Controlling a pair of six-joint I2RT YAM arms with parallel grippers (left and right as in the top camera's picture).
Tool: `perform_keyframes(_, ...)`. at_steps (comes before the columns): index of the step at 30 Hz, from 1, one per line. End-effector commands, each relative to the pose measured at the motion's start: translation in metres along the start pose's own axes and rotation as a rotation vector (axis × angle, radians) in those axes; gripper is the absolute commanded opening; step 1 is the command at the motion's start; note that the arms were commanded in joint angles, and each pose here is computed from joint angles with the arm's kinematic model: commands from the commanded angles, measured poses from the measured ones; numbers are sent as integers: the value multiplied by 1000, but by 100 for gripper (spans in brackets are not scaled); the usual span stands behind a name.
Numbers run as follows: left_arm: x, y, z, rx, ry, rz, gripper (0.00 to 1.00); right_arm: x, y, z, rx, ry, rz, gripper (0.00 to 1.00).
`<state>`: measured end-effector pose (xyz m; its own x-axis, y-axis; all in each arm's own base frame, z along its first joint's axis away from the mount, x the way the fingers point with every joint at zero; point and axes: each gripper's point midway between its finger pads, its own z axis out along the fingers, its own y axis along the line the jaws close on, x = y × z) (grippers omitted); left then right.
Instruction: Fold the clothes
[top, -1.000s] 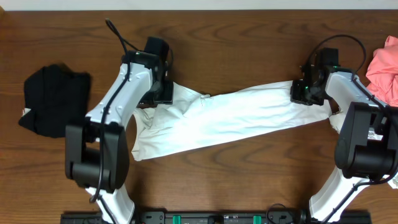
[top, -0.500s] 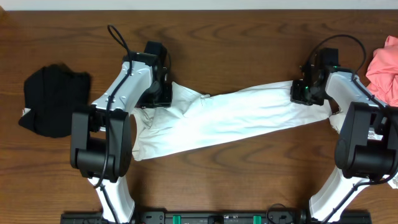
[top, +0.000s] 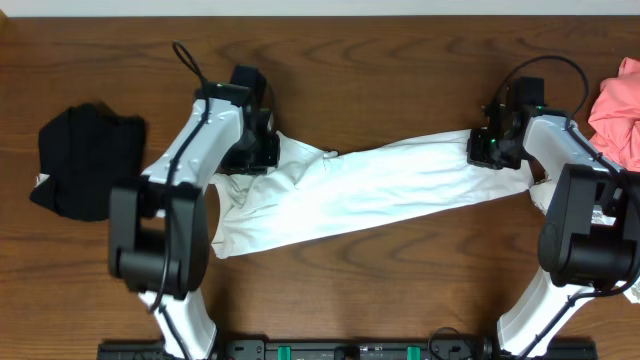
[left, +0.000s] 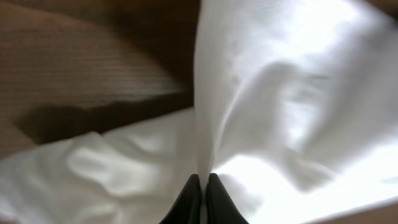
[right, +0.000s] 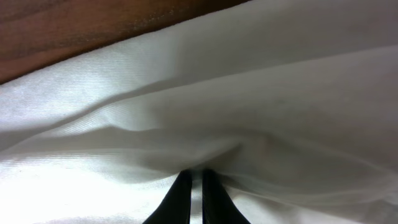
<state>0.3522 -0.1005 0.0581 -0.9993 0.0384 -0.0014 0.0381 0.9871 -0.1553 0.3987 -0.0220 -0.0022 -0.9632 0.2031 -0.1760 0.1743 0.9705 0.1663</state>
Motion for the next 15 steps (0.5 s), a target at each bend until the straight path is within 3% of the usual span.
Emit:
perform_keyframes(1, 2, -33, -54, 132, -107, 60, 6, 18, -15, 18, 59, 70, -1, 8)
perform_keyframes(6, 41, -46, -68, 132, -17, 91, 6, 18, -15, 18, 59, 70, -1, 8)
perform_keyframes(15, 98, -58, -38, 87, 176, 155, 6, 19, -15, 18, 60, 77, 0, 8)
